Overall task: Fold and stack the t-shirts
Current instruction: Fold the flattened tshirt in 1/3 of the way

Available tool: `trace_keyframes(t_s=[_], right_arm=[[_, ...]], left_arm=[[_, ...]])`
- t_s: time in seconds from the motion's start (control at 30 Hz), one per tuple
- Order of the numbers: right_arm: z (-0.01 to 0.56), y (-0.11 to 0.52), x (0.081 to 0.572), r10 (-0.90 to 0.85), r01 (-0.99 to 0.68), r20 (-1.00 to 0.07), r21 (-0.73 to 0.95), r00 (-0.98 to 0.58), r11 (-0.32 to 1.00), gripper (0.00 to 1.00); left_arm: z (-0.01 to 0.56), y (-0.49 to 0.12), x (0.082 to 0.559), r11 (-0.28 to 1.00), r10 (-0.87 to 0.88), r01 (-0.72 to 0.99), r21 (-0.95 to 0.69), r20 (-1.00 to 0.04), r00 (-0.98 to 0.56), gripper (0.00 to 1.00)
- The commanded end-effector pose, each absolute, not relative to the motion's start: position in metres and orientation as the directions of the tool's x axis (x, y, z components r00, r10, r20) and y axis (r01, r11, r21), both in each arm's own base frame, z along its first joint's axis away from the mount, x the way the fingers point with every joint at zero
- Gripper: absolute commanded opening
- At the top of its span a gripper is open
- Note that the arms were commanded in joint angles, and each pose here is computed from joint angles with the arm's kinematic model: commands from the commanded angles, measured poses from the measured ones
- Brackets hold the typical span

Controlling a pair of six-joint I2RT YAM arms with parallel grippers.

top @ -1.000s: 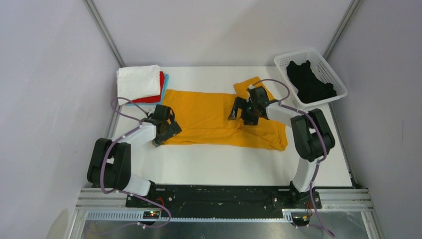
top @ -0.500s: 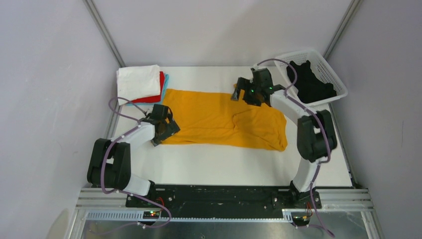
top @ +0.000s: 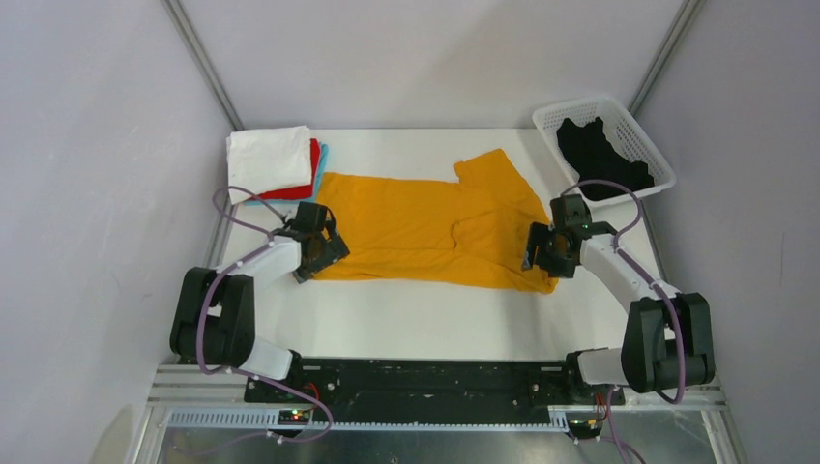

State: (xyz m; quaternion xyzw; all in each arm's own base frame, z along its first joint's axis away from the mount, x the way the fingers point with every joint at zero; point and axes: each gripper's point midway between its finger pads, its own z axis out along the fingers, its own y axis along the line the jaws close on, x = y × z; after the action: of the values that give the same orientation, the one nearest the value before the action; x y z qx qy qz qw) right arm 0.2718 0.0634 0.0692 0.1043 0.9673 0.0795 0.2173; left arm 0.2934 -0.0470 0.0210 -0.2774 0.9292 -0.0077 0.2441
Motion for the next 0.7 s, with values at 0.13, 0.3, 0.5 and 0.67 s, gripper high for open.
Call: trace_keyframes(t_s=[0.13, 0.3, 0.5, 0.67], right_arm=[[0.046, 0.056, 0.263, 0.301, 0.243, -0.329, 0.207, -0.895, 0.948, 0.55], [0.041, 0.069, 0.265, 0.309, 0.233, -0.298, 0.266, -0.903, 0.936, 0.35], [0.048, 0.049, 0.276, 0.388, 0.326, -0.345, 0.225, -0.855, 0.918, 0.0], [0.058, 0.028, 0.282, 0.426, 0.381, -0.375, 0.191, -0.823, 0.905, 0.0]], left_arm=[[0.018, -0.04, 0.298, 0.851, -0.505, -0.512, -0.118, -0.452, -0.736, 1.0], [0.018, -0.039, 0.299, 0.85, -0.507, -0.514, -0.119, -0.45, -0.735, 1.0], [0.019, -0.038, 0.298, 0.852, -0.504, -0.511, -0.115, -0.443, -0.741, 1.0], [0.019, -0.038, 0.292, 0.861, -0.489, -0.5, -0.091, -0.42, -0.765, 1.0]])
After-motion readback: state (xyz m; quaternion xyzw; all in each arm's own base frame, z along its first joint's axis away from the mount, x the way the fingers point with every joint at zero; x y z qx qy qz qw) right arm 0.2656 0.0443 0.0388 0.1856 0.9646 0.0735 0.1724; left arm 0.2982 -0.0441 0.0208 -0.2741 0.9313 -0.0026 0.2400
